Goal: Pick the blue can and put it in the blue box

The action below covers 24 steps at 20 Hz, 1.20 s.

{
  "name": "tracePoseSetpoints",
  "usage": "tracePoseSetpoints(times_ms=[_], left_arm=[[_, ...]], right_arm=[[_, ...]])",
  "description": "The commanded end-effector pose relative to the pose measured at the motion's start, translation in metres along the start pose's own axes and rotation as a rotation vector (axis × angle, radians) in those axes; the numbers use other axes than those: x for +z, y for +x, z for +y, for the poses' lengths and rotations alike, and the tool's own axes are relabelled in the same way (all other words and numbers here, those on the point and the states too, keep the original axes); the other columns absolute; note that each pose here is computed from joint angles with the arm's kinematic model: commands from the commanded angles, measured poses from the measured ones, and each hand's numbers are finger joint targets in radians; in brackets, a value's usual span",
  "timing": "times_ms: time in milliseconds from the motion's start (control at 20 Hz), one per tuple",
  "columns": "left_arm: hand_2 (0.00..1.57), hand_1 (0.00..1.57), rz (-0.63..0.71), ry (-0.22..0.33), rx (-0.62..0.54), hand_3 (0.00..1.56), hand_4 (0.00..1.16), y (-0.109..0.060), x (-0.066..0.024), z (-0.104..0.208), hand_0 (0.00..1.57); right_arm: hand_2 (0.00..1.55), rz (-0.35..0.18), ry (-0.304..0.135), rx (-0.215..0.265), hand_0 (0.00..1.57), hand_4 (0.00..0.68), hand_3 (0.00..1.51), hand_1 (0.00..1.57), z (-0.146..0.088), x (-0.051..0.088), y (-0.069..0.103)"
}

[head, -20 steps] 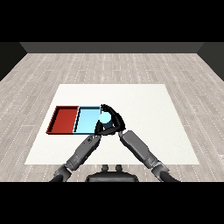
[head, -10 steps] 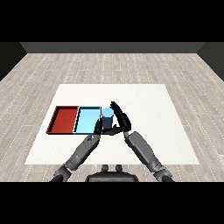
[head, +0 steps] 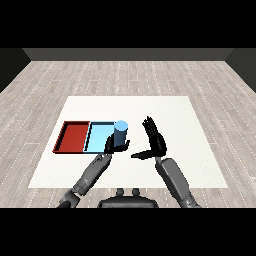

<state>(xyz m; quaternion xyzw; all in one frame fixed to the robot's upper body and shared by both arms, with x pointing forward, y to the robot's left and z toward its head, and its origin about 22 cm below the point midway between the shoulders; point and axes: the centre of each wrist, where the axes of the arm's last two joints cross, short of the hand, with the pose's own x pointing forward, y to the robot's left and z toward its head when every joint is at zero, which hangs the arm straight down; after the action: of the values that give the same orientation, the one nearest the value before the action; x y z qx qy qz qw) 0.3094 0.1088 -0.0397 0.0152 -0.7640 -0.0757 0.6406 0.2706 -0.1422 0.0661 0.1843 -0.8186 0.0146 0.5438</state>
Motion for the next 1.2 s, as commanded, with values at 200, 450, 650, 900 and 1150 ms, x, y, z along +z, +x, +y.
tracePoseSetpoints(times_ms=[200,450,650,900,1150], left_arm=[[1.57,1.57,0.066,0.068,-0.061,1.49,1.14,-0.013,-0.0164,0.06,1.57],[1.57,1.57,0.144,0.173,-0.147,1.49,1.13,-0.019,-0.0241,0.103,1.57],[1.57,1.57,0.283,0.254,-0.16,1.5,1.09,-0.033,-0.0237,0.148,1.57],[1.57,1.57,0.409,0.297,-0.255,1.51,1.06,-0.04,-0.0359,0.176,1.57],[1.55,1.57,0.548,0.299,-0.365,1.4,0.99,-0.049,-0.0367,0.173,1.57]], right_arm=[[0.0,-0.087,-0.12,0.002,0.0,0.0,0.0,0.0,-0.044,0.023,0.059],[0.0,-0.073,-0.19,0.05,0.0,0.0,0.0,0.0,-0.088,0.043,0.042],[0.0,-0.063,-0.217,0.051,0.0,0.0,0.0,0.0,-0.08,0.038,0.04],[0.0,-0.083,-0.235,0.051,0.0,0.0,0.0,0.0,-0.088,0.03,0.041],[0.0,-0.032,-0.263,0.065,0.0,0.0,0.0,0.0,-0.087,0.029,0.019]])
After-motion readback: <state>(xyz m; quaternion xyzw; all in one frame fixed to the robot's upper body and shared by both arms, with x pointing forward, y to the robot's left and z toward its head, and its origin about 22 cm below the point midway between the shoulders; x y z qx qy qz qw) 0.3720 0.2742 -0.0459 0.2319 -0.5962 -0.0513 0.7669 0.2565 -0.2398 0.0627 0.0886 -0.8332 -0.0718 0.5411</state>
